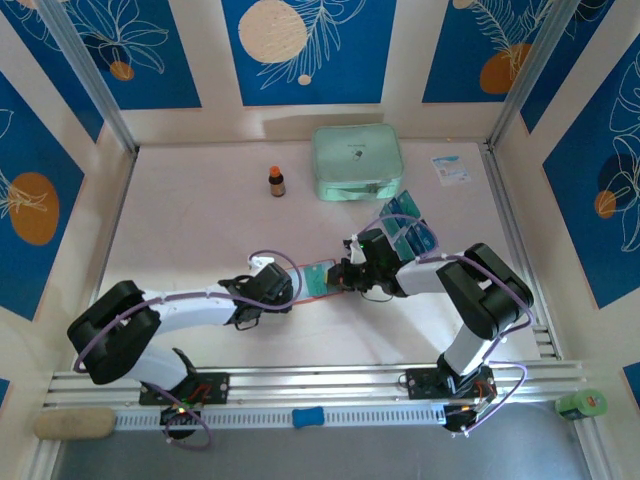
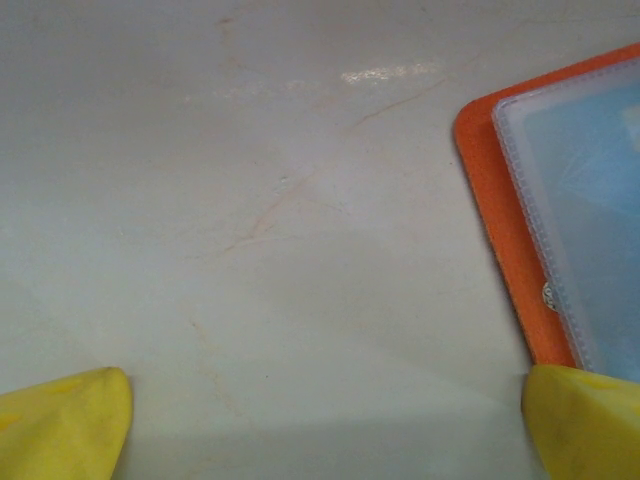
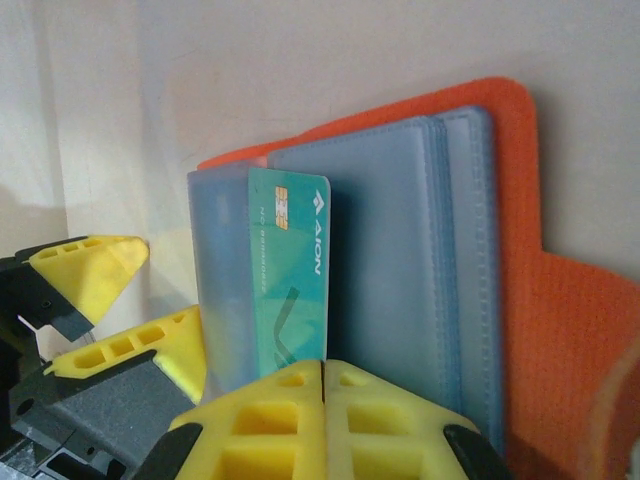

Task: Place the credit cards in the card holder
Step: Insert the credit card into the card slot.

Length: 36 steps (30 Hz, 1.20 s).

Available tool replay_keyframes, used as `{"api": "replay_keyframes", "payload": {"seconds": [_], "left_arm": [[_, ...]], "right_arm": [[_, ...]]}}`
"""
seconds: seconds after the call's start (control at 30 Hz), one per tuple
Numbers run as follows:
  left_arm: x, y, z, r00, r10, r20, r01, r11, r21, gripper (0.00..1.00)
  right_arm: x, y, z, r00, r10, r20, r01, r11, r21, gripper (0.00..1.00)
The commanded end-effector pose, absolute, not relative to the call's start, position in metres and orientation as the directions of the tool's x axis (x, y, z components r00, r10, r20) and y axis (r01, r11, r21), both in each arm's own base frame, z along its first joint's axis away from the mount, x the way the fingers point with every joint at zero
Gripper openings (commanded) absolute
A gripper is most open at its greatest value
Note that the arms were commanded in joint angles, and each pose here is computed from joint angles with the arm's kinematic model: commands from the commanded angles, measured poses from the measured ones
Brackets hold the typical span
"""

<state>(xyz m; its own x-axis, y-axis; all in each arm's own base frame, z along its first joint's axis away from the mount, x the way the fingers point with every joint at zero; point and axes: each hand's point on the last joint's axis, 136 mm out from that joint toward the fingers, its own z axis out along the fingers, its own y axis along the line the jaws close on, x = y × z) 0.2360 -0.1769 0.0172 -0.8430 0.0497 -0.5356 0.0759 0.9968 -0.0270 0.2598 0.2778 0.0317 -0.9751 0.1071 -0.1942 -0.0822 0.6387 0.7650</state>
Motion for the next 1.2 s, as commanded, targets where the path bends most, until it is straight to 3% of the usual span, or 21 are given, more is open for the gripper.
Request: {"api": "replay_keyframes", "payload": {"seconds": [0.0, 1.17], "left_arm": [[0.236, -0.183, 0.011, -0.85, 0.036, -0.525, 0.084, 0.994, -0.067, 1.0], [0.237, -0.186, 0.012, -0.849, 0.036, -0.528, 0.09, 0.993, -0.078, 1.0]], "right_arm": [[0.255, 0.279, 0.035, -0.981, 0.072, -0.181, -0.095, 0.634, 0.767, 0.0], [0.257, 0.305, 0.035, -0.992, -0.035, -0.122, -0.117, 0.632, 0.766, 0.0]]}}
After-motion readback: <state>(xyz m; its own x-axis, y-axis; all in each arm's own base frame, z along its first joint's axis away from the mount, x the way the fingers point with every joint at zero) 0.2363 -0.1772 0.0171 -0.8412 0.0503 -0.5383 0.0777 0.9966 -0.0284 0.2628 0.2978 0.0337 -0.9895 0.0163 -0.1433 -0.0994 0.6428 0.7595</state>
